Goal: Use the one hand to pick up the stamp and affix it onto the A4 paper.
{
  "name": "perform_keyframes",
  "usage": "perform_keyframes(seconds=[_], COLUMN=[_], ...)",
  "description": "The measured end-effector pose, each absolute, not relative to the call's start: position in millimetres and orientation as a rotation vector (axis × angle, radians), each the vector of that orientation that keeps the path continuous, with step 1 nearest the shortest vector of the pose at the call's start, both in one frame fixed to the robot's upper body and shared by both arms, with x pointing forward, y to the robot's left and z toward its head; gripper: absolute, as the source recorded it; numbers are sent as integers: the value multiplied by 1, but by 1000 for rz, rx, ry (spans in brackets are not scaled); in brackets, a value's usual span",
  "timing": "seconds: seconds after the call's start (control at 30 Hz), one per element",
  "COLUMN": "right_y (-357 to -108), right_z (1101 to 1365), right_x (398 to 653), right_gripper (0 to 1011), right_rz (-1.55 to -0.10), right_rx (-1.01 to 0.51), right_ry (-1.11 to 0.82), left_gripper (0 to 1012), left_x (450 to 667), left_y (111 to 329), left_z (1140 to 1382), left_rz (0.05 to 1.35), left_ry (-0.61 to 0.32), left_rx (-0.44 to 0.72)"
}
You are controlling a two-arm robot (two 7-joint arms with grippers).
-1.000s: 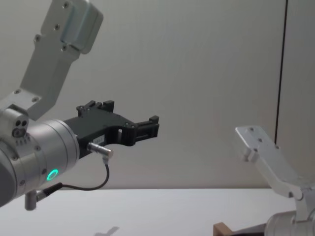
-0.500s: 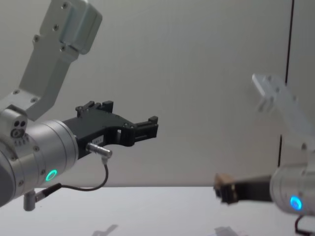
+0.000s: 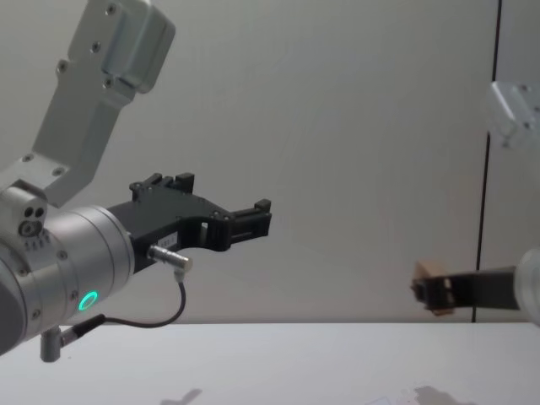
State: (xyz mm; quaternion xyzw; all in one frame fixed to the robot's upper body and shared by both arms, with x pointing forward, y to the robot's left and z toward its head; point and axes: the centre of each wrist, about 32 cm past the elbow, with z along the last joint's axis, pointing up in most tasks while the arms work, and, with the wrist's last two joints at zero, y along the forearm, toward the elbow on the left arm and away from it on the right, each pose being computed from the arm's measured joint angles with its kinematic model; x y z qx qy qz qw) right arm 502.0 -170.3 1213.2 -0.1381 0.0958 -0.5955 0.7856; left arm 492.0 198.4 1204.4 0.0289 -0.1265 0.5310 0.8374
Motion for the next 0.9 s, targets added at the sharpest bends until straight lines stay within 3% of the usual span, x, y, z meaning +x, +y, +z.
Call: perform_keyframes(seconds=[0.9], right_y=[-216], right_z=[1183], right_x=[466], right_gripper=[220], right_rz=[-1380], right_rx=[-467], right_ry=[320], left_gripper=[1002], left_x=[492], left_y=[198], left_z=[1204], left_rz=[1124], left_ry=[-268], left_rx=[61])
